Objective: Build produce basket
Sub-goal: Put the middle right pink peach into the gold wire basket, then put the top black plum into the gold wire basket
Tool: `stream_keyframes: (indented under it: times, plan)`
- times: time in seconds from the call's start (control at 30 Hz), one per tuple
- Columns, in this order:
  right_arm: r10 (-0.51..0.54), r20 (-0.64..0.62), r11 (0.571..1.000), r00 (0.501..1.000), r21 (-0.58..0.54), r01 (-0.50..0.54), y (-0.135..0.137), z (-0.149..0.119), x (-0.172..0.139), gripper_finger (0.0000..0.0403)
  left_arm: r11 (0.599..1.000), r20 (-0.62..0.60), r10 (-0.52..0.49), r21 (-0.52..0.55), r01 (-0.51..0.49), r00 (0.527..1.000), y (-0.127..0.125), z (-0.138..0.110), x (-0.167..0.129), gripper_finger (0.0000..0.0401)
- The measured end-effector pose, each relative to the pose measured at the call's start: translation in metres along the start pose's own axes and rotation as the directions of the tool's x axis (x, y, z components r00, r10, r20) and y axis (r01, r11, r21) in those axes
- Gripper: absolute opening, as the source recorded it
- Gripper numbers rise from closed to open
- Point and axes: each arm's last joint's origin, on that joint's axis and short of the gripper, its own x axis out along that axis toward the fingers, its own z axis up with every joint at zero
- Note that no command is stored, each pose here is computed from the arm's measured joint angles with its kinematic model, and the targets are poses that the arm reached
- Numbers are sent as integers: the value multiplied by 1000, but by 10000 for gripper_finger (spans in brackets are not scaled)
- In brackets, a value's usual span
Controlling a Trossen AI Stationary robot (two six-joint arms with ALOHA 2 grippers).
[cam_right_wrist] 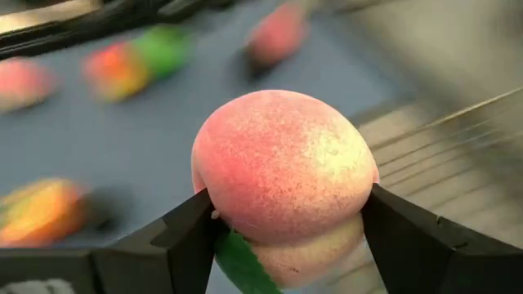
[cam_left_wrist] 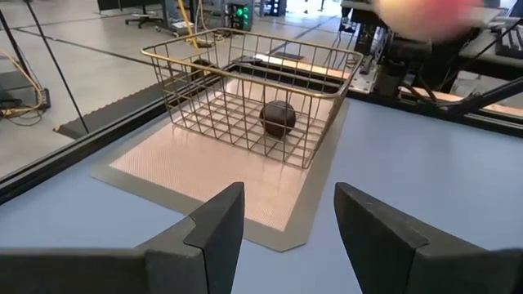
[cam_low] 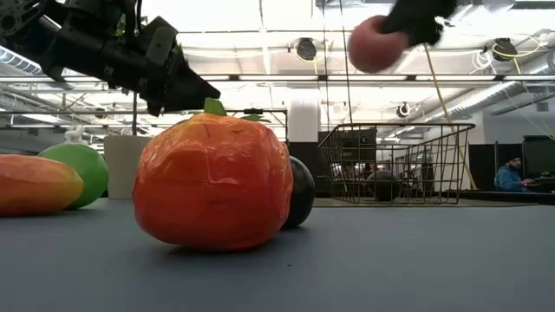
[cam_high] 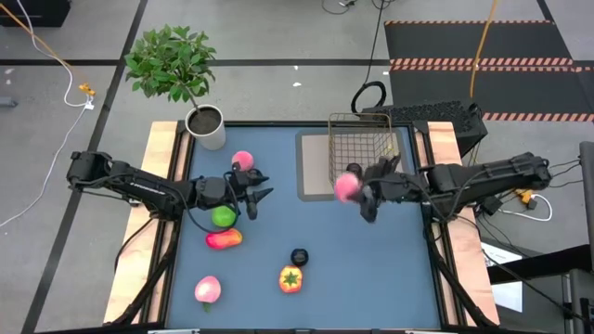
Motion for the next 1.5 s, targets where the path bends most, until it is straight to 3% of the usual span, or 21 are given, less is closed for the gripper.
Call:
stream_keyframes:
  times: [0.1,0.17,0.33,0.53,0.7,1.1,1.37,1.5]
  plan:
    - [-289,112,954,951,-55,296,-18,18,5,257,1000,21,-3,1,3,1000,0,2,0,191]
    - [-375,107,923,921,-53,382,-37,27,17,258,1000,26,-4,7,4,1000,0,3,0,191]
    - [-330,-112,941,937,42,336,-87,26,67,258,999,31,-2,33,1,1000,0,3,0,191]
    - [-394,-323,903,861,42,429,-135,8,118,259,999,22,-1,54,-1,1000,0,2,0,191]
    - [-385,-389,901,837,37,432,-155,-3,140,266,995,-6,8,95,-7,1000,1,0,1,191]
    - [-327,-437,916,838,71,395,-166,-18,156,325,996,-11,14,86,-13,1000,3,-1,1,191]
    - [-327,-448,920,832,48,388,-166,-23,156,338,999,-37,19,48,-17,999,3,-3,1,191]
    - [-333,-401,926,853,31,376,-164,-15,146,338,999,-66,25,39,-23,997,4,-6,1,191]
